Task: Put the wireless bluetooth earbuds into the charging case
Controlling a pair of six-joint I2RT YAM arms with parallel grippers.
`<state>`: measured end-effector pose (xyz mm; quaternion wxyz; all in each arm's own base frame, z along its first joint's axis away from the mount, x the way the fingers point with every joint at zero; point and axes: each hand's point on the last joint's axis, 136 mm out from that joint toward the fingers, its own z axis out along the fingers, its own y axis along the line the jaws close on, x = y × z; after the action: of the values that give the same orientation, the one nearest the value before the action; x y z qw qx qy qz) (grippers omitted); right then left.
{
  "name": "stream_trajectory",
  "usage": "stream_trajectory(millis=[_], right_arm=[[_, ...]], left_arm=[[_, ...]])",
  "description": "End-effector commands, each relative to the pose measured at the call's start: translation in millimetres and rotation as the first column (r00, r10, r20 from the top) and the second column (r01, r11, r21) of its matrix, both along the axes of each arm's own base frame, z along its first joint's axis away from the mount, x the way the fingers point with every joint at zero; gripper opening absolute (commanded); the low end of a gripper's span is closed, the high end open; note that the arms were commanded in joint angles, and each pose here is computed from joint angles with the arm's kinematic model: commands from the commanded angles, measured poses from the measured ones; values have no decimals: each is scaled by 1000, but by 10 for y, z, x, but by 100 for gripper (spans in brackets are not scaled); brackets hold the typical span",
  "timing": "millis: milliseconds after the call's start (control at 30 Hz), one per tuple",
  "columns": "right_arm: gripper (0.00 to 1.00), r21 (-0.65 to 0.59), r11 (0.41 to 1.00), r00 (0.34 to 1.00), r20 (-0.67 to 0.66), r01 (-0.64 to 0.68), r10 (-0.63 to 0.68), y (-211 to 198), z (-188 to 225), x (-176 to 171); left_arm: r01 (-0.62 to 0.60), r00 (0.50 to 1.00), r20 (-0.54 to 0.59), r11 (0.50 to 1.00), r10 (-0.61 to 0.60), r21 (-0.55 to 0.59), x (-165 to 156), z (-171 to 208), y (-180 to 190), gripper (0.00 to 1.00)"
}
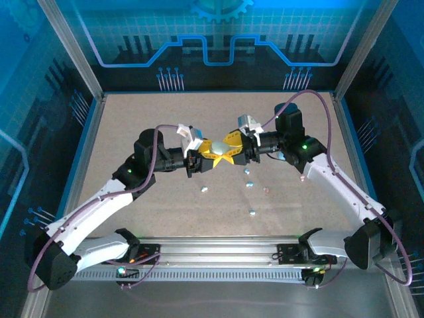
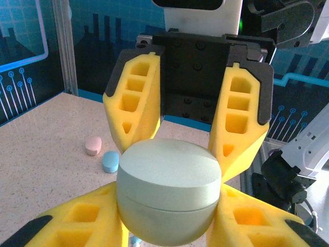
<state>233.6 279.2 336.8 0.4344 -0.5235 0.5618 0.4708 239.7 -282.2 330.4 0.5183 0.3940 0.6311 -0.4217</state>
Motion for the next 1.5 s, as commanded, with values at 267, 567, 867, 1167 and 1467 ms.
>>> stream_trajectory(millis=[267, 567, 867, 1167, 1467], right_arm=[[52, -5, 990, 990, -1, 141, -141, -101, 156, 232], [44, -32, 980, 979, 53, 199, -197, -90, 122, 322], [37, -50, 995, 996, 26, 83, -82, 27, 121, 167], [25, -84, 995, 999, 17, 49, -47, 80, 77, 156], [14, -100, 993, 997, 46, 67, -63, 103, 116, 140]], left_arm=[[43, 999, -6, 999, -43, 30, -93, -69, -9, 26], [42, 999, -20, 999, -42, 9, -100, -61, -10, 28], [57, 998, -34, 998, -57, 3, -96, -89, -40, 29], [66, 997, -33, 998, -66, -11, -108, -73, -45, 30], [37, 997, -71, 999, -36, 4, -25, -157, -60, 48]])
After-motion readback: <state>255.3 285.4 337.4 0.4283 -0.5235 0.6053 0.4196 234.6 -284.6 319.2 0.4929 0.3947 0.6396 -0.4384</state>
